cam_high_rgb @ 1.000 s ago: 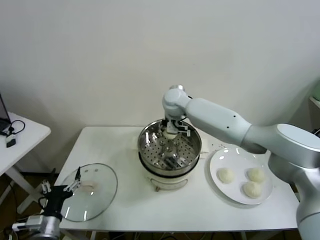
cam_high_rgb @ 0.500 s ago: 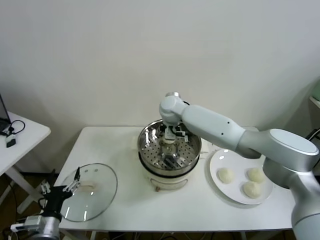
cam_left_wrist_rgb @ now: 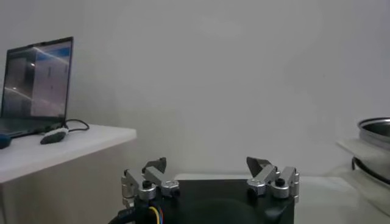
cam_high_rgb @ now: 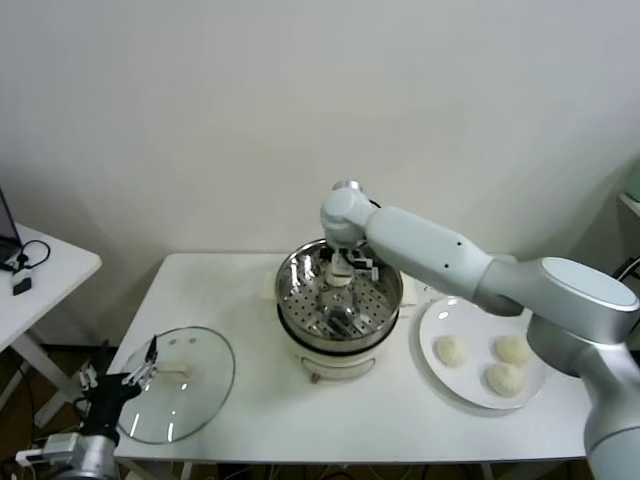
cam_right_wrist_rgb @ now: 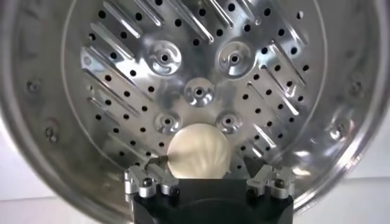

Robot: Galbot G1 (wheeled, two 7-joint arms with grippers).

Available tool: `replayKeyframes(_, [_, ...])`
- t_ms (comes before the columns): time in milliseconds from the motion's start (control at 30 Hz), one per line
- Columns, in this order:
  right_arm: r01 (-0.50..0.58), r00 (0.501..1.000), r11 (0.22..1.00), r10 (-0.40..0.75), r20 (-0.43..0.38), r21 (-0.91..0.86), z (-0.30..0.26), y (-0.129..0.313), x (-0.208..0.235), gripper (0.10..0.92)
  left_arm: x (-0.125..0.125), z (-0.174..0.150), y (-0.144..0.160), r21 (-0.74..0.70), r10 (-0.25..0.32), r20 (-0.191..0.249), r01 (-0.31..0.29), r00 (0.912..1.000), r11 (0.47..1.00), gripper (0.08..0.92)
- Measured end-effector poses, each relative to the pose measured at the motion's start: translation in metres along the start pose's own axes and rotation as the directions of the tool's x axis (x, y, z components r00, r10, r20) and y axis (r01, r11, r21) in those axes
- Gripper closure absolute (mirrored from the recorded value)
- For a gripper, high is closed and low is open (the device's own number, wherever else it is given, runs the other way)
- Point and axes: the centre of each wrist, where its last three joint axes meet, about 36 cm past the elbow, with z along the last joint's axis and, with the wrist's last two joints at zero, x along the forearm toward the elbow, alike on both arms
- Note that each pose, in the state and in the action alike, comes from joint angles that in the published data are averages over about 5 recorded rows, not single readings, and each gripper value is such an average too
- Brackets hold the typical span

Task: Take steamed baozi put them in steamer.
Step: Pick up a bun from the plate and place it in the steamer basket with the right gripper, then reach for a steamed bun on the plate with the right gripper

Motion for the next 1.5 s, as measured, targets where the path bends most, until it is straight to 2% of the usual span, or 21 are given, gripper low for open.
replayKeyframes(267, [-0.003, 1.0, 0.996, 0.005, 0.017, -0.094, 0.025, 0.045, 0.059, 0.2, -0.003, -0.001, -0.001, 0.004, 0.003, 0.004, -0.003, 1.0, 1.0, 0.177])
replayKeyframes(433, [-0.007, 0.999, 0.964, 0.021, 0.048, -0.265, 0.038, 0.091, 0.093, 0.2, -0.005, -0.001, -0.005, 0.009, 0.008, 0.005, -0.008, 1.0, 1.0, 0.177])
replayKeyframes(567, [-0.011, 0.994, 0.879, 0.063, 0.093, -0.477, 0.046, 0.142, 0.109, 0.2, -0.007, -0.002, -0.008, 0.011, 0.014, 0.007, -0.014, 0.9999, 1.0, 0.177])
replayKeyframes(733, [0.01, 0.984, 0.698, 0.122, 0.133, -0.716, 0.045, 0.211, 0.115, 0.2, -0.009, -0.003, -0.01, 0.009, 0.024, 0.01, -0.024, 0.9997, 1.0, 0.177])
replayKeyframes(933, [0.061, 0.978, 0.468, 0.148, 0.146, -0.881, 0.03, 0.288, 0.099, 0.2, -0.01, -0.004, -0.012, 0.009, 0.033, 0.012, -0.033, 0.9994, 0.999, 0.177])
replayKeyframes(1100, [0.121, 0.972, 0.326, 0.15, 0.178, -0.938, 0.008, 0.332, 0.069, 0.2, -0.009, -0.004, -0.011, 0.005, 0.033, 0.009, -0.034, 0.9994, 0.999, 0.177])
replayKeyframes(1300, [0.198, 0.962, 0.224, 0.142, 0.233, -0.954, -0.016, 0.358, 0.03, 0.2, -0.009, -0.004, -0.007, -0.001, 0.025, 0.007, -0.025, 0.9997, 1.0, 0.177])
replayKeyframes(1500, [0.273, 0.946, 0.173, 0.131, 0.297, -0.946, -0.036, 0.366, -0.01, 0.2, -0.006, -0.001, -0.005, -0.002, 0.019, -0.001, -0.019, 0.9998, 1.0, 0.177])
